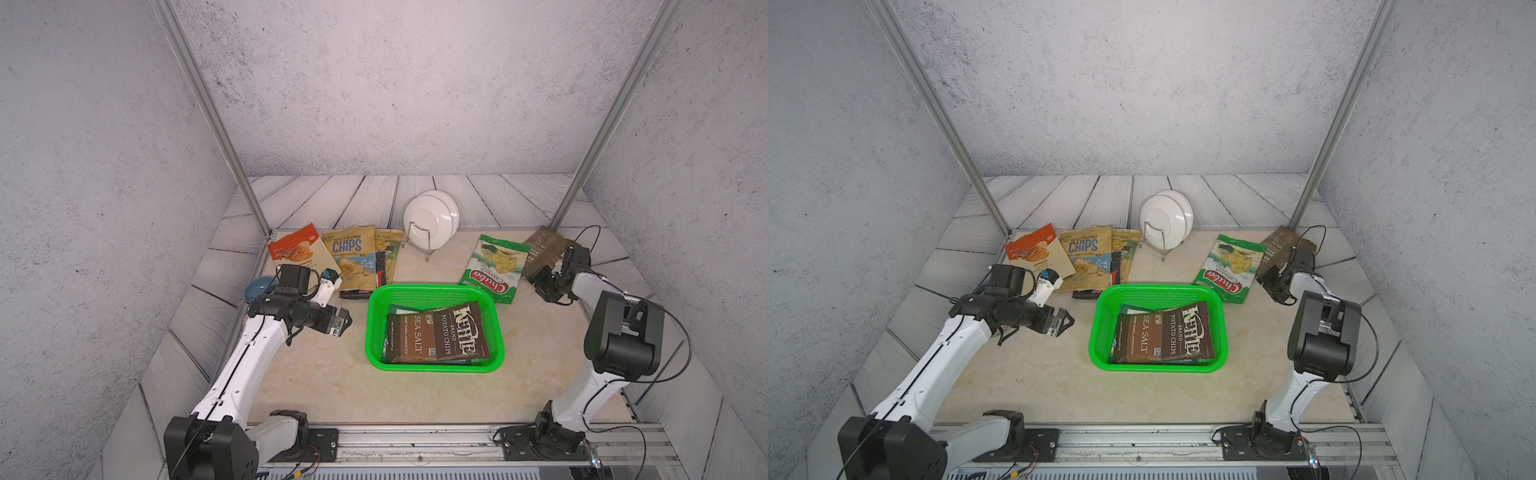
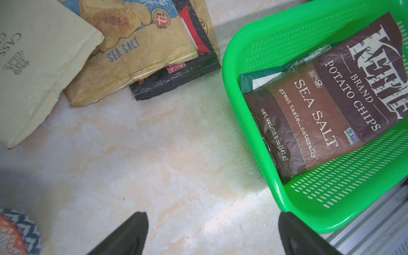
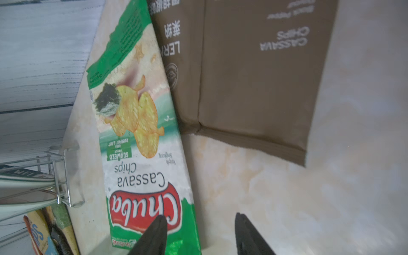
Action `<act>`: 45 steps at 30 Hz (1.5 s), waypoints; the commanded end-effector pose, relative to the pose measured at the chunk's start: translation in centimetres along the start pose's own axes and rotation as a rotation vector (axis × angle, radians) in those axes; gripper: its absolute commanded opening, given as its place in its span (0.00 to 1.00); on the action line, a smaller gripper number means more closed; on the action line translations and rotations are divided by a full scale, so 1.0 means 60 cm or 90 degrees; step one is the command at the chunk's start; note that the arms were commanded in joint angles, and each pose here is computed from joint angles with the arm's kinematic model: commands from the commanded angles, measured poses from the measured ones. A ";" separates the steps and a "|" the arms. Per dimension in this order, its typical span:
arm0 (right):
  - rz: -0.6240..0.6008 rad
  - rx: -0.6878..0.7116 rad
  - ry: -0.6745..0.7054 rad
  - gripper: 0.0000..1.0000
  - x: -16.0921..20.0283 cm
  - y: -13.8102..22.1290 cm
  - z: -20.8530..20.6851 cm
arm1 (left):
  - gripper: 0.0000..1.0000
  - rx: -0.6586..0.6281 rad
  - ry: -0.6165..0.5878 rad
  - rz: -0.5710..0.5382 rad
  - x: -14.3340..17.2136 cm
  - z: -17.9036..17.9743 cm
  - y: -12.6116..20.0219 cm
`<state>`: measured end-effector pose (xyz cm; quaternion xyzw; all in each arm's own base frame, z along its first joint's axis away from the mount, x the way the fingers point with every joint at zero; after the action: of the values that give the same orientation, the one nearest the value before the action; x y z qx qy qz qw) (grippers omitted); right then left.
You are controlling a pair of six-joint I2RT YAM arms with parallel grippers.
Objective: Put the potato chips into the basket
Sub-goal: Pick up the potato chip from the center of the board.
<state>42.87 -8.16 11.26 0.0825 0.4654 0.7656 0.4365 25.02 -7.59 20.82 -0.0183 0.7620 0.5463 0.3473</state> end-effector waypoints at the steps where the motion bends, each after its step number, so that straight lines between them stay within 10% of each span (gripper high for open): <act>1: 0.015 -0.039 -0.004 0.54 -0.020 -0.035 0.017 | 0.99 0.008 0.001 0.012 0.009 -0.001 -0.004; 17: 0.082 -0.101 -0.045 0.49 -0.031 -0.136 0.016 | 0.99 0.012 0.002 0.009 0.007 -0.003 -0.003; 25: 0.099 -0.126 -0.053 0.37 -0.018 -0.147 0.023 | 0.99 0.012 0.003 0.010 0.007 -0.003 -0.003; 29: 0.106 -0.140 -0.053 0.15 -0.020 -0.148 0.029 | 0.99 0.011 0.004 0.008 0.006 -0.003 -0.001; 32: 0.096 -0.154 -0.051 0.00 -0.022 -0.134 0.040 | 0.99 0.009 0.002 0.005 0.006 -0.004 0.001; 45: 0.003 -0.259 -0.027 0.00 -0.023 0.021 0.130 | 0.99 0.009 0.003 0.008 0.007 -0.003 -0.001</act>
<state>47.01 -5.04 10.55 0.0789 0.3248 0.8395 0.4284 25.01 -7.59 20.80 -0.0182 0.7624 0.5460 0.3469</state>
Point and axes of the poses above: each gripper's point midway between its finger pads, its own y axis back along the fingers, its own z axis along the line the jaws close on, x = y × z, the point moved 5 cm from there along y, back along the fingers, and after that the axes turned 2 degrees about -y, right-handed, at the moved point
